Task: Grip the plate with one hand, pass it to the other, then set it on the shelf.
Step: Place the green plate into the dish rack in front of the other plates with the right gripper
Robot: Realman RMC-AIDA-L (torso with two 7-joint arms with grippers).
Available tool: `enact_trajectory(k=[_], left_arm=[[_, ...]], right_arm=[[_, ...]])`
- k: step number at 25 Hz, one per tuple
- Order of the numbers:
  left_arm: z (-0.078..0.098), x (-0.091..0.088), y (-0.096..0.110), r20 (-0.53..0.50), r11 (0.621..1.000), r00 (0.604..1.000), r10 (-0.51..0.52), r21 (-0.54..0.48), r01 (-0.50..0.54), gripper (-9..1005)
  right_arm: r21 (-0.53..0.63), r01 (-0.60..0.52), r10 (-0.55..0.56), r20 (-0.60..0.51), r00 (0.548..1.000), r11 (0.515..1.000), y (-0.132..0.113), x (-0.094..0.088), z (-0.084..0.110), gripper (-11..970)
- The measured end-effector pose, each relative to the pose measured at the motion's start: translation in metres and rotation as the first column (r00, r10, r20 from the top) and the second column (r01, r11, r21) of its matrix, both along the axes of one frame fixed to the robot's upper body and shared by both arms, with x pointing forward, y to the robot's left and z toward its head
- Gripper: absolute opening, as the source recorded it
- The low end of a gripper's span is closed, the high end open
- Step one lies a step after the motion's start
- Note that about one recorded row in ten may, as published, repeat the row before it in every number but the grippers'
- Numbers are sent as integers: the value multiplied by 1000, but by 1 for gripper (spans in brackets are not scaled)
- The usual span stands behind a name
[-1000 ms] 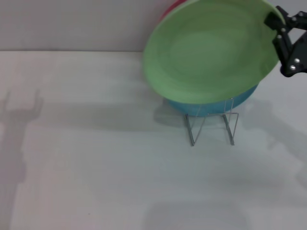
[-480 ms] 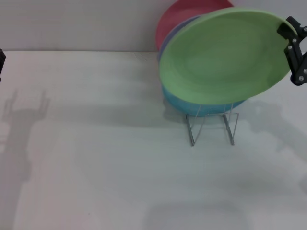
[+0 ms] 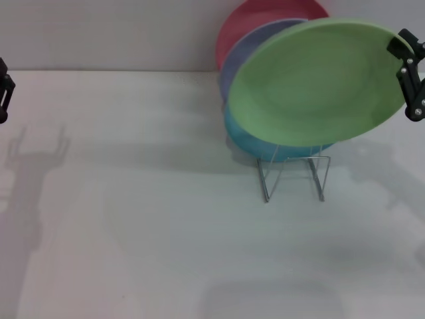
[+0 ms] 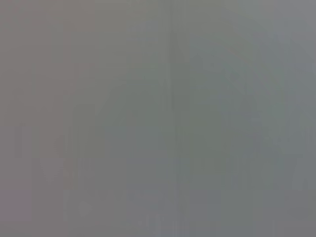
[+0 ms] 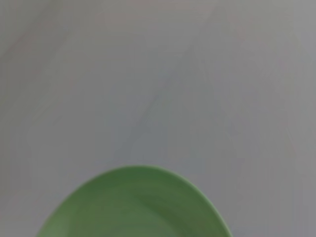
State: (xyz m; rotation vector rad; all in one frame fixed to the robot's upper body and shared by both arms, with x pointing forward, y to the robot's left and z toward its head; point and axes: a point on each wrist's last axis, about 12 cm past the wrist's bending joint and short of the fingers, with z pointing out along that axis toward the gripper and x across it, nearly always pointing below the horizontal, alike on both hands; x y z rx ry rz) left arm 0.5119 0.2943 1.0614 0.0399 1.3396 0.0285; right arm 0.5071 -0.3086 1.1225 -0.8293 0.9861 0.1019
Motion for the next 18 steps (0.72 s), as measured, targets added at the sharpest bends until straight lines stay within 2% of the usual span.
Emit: enact_trajectory(k=[11,18], left_arm=[[-3,0,2,-12,1000,1000,-2,12,2,768],[-4,-1,2,-13,1000,1000,0,14,1,768]], right_arm=[[-33,2,-4,-45,999,999,6,5,-18,38],[-14,32,-33,-93,995,999,8,9,-31,38]])
